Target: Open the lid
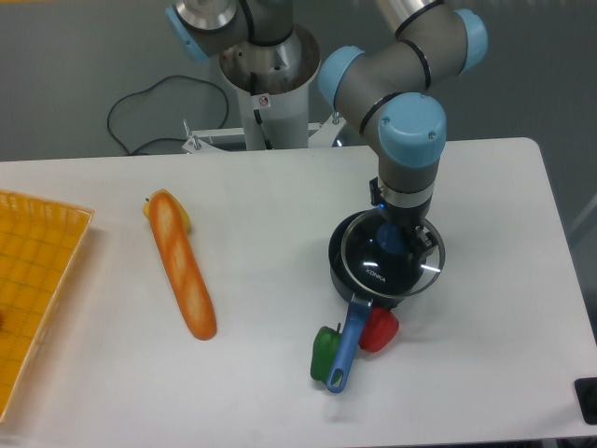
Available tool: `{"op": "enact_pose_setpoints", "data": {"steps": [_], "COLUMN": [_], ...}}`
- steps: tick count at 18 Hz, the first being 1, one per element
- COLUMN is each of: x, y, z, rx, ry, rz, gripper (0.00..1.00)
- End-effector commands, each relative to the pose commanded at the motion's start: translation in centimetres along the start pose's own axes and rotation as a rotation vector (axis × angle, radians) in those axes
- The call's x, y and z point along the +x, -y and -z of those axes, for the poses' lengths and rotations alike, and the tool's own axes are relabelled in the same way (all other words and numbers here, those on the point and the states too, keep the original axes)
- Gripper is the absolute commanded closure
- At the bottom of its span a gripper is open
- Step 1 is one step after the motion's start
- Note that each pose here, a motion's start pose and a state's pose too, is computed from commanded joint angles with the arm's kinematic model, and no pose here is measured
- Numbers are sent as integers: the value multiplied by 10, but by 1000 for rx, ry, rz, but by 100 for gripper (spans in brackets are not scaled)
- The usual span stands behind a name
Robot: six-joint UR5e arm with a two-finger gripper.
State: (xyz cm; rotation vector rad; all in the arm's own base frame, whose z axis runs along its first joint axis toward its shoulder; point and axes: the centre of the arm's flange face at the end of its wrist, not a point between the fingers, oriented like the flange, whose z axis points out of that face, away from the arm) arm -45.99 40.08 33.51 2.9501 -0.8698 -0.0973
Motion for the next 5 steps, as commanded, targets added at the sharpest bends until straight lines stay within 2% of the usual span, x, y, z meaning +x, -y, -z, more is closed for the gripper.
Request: {"op": "enact_pose_setpoints", "data": {"steps": [5], "x": [-1], "y": [-6], "z": [2], "rx": [-1], "ry": [2], "rz": [9], "gripper": [33]}}
